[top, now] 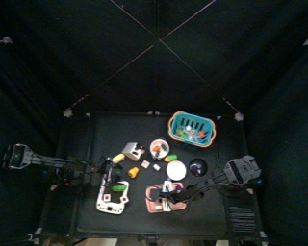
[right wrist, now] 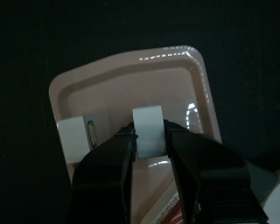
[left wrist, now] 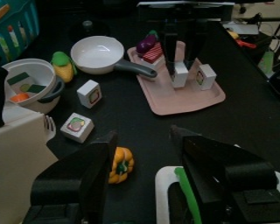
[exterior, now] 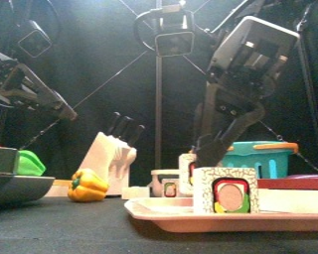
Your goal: Place sushi piece above plate
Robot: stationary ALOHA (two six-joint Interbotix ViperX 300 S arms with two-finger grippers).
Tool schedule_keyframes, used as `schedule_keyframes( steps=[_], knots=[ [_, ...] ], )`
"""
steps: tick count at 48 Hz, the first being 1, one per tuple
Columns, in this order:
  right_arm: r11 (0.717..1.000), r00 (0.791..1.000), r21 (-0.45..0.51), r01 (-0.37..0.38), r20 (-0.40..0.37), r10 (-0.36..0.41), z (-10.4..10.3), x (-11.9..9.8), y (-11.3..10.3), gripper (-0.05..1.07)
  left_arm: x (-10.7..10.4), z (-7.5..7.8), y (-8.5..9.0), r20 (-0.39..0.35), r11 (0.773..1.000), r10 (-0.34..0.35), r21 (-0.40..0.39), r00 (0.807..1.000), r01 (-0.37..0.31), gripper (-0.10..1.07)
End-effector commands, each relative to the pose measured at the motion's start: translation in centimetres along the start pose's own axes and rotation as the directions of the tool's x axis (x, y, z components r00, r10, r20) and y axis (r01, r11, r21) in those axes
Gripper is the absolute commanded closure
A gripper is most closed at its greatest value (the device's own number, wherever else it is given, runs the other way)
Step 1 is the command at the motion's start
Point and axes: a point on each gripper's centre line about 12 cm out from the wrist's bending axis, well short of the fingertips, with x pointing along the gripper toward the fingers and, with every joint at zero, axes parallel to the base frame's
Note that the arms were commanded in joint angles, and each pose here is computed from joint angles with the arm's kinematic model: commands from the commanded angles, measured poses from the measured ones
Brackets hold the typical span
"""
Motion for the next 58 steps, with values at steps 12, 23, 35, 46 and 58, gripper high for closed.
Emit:
schedule_keyframes(
  steps=[12,23,35,46,58],
  knots=[
    [0.997,0.988,0.072,0.033,0.147,-0.043,5.2,-2.9,-3.9,0.45,0.2,0.9,0.2,0.024,1.0,0.003,0.005,1.0,-0.004,0.09],
    [0.987,0.986,0.13,0.09,0.129,-0.107,5.6,-1.4,-7.8,0.45,0.2,0.7,0.1,0.021,1.0,0.002,0.002,1.0,-0.002,0.09],
    [0.978,0.986,0.174,0.112,0.103,-0.131,5.6,0.8,-9.8,0.45,0.2,0.8,0.1,0.023,1.0,0.003,0.001,1.0,-0.003,0.09],
    [0.974,0.984,0.182,0.137,0.086,-0.154,5.8,2.4,-10.8,0.4,0.2,0.8,0.1,0.023,1.0,0.003,0.001,1.0,-0.003,0.09],
    [0.97,0.984,0.195,0.144,0.081,-0.162,5.9,2.7,-11.4,0.28,0.2,0.7,0.1,0.02,1.0,0.002,0.002,1.0,-0.002,0.09]
  ],
)
